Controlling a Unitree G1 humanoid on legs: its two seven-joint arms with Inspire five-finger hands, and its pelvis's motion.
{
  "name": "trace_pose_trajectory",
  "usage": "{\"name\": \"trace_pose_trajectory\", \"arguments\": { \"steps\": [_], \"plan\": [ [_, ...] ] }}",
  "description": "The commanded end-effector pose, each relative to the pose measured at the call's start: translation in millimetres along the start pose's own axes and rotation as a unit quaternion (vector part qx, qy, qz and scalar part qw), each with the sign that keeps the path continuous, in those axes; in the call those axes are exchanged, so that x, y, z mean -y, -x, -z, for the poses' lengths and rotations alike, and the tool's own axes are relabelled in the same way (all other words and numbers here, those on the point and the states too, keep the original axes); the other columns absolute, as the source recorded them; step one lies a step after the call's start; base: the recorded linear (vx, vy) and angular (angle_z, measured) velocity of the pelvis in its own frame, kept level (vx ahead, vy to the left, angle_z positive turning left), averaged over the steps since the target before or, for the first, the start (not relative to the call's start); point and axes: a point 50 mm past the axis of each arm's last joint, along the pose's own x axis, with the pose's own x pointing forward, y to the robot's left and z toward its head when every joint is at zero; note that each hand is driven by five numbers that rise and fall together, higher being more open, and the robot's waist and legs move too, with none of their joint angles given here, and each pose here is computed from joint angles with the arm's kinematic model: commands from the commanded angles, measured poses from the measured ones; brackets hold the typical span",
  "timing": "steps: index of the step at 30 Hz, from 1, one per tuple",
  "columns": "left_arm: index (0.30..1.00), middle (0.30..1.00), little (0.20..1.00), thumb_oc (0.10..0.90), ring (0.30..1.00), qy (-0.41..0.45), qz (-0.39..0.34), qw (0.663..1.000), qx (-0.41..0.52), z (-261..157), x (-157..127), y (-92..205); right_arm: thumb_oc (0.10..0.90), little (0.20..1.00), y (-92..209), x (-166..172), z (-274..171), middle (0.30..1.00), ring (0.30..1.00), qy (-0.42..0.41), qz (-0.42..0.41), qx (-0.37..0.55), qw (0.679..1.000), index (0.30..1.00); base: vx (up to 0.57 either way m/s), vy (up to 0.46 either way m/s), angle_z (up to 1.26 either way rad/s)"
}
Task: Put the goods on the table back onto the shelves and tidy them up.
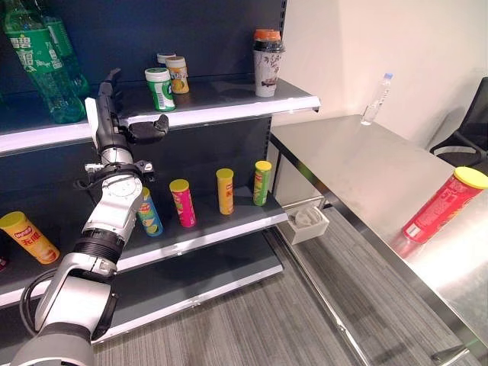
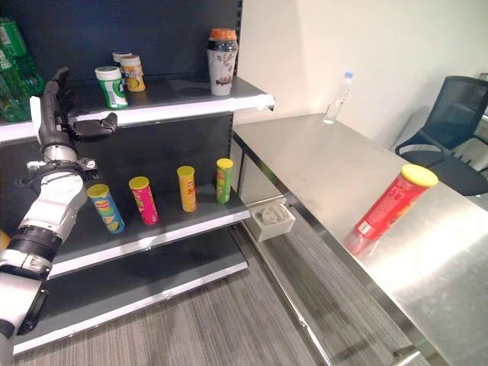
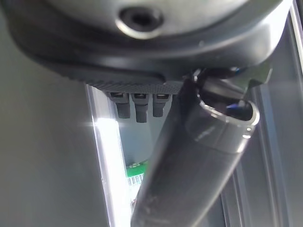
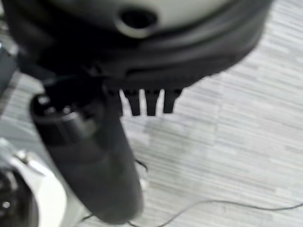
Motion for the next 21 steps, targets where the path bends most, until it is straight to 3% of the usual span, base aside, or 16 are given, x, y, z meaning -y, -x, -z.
{"name": "trace_pose_trajectory", "arguments": {
  "steps": [1, 21],
  "plan": [
    [0.9, 0.9, 0.9, 0.8, 0.9, 0.069, -0.015, 0.993, 0.09, -81, 10, -39, 0.8, 0.9, 0, 42, 14, 0.9, 0.9, -0.001, 0.05, -0.032, 0.998, 0.9, 0.01, -0.028, -0.04],
    [0.9, 0.9, 0.9, 0.8, 0.9, 0.073, 0.029, 0.995, 0.066, -90, 43, -42, 0.8, 0.9, -1, 41, 2, 0.9, 0.9, -0.007, 0.046, -0.011, 0.999, 0.9, 0.01, -0.013, -0.04]
  ]
}}
